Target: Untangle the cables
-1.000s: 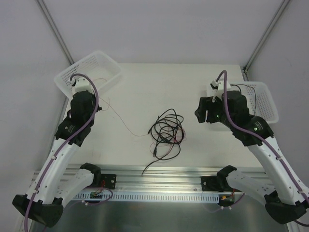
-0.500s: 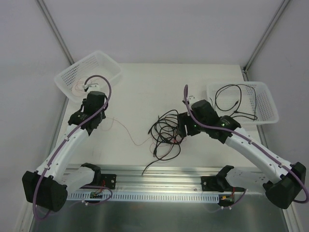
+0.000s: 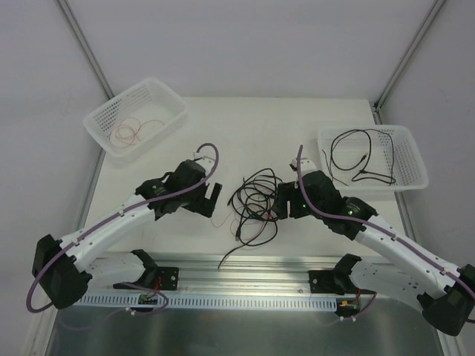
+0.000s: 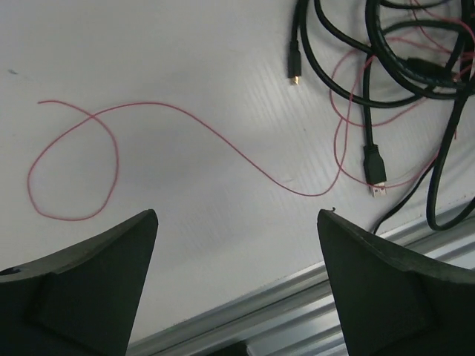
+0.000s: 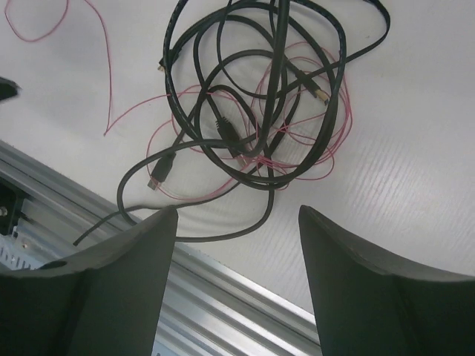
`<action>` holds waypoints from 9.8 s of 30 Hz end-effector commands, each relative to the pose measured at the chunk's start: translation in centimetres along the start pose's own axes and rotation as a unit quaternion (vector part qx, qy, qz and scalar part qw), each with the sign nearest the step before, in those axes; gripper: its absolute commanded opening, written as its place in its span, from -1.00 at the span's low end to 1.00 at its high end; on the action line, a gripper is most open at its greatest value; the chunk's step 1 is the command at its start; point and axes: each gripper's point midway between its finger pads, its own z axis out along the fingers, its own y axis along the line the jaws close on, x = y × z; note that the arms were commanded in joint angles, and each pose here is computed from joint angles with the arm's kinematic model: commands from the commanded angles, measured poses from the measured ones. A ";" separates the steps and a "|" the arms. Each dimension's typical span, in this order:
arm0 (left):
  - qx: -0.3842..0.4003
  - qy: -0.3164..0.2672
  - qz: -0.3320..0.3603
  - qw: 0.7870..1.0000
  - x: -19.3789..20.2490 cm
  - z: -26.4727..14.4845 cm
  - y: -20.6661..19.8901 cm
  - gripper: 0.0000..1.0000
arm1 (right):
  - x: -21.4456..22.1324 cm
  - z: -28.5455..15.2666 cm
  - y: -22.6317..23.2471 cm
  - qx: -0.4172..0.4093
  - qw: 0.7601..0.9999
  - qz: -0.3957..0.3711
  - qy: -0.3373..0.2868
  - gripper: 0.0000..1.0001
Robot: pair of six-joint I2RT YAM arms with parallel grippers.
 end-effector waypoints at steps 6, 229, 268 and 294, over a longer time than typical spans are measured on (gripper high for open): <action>0.052 0.028 0.075 0.995 0.1 3.6 -6.4 0.65 | -0.5 -1.3 -0.9 0.003 0.997 0.042 -0.067 0.42; 0.102 -0.022 -0.218 0.970 -0.9 5.8 -9.5 0.51 | 3.8 3.5 -2.4 0.014 0.996 0.002 0.086 0.08; -0.047 0.084 -0.288 0.953 4.6 10.8 -1.8 -1.00 | -12.9 -10.3 2.9 -0.025 0.980 -0.171 -0.094 -0.98; 0.073 -0.054 -0.261 0.961 -2.9 2.6 -2.8 0.95 | -18.3 -16.2 5.9 -0.095 0.953 -0.120 -0.261 -0.99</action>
